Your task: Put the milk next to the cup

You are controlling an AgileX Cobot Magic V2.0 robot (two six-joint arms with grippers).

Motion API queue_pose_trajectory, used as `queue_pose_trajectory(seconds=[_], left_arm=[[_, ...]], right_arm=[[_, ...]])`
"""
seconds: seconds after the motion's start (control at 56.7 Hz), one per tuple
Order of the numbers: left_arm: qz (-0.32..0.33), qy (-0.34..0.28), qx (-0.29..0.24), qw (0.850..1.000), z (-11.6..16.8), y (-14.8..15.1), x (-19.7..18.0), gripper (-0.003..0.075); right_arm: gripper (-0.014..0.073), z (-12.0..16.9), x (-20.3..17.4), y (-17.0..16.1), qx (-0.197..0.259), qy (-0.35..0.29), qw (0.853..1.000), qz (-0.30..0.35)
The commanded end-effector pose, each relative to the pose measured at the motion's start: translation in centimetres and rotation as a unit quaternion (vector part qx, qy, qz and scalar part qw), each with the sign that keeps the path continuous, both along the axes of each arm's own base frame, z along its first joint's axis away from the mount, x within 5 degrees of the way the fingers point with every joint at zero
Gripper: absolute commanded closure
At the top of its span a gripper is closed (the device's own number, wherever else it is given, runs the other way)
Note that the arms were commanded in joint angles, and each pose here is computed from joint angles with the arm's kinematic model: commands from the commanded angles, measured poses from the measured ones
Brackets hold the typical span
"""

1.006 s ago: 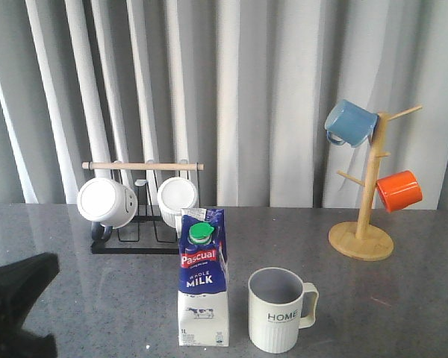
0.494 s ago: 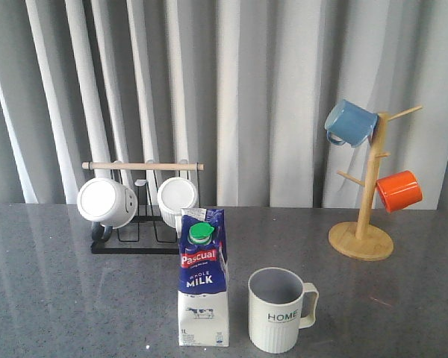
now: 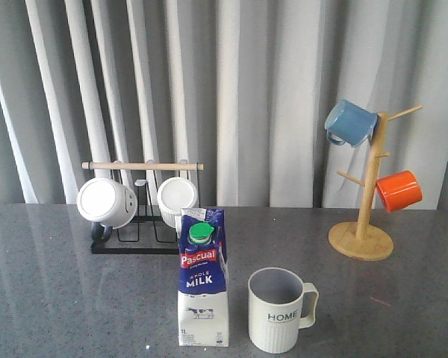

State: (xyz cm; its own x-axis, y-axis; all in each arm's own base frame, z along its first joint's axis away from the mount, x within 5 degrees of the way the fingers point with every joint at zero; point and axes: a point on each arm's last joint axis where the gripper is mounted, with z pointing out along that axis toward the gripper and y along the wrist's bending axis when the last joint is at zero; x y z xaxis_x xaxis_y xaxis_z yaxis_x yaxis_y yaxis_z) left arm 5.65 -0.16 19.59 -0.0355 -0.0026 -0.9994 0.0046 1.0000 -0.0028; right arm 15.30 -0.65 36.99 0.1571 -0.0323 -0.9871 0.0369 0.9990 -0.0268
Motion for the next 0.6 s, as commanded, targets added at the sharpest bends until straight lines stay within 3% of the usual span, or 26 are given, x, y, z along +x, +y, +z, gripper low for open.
queue_pose_trajectory(seconds=[0.0,0.582], left_arm=[[0.030,-0.035,0.001,0.999,1.10,0.37,-0.21,0.0726],[0.042,-0.056,-0.001,0.998,1.66,0.53,-0.26,0.0726]], right_arm=[[0.0603,1.55,-0.31,0.01,-0.006,-0.049,0.999,0.001],[0.0603,1.55,-0.31,0.01,-0.006,-0.049,0.999,0.001]])
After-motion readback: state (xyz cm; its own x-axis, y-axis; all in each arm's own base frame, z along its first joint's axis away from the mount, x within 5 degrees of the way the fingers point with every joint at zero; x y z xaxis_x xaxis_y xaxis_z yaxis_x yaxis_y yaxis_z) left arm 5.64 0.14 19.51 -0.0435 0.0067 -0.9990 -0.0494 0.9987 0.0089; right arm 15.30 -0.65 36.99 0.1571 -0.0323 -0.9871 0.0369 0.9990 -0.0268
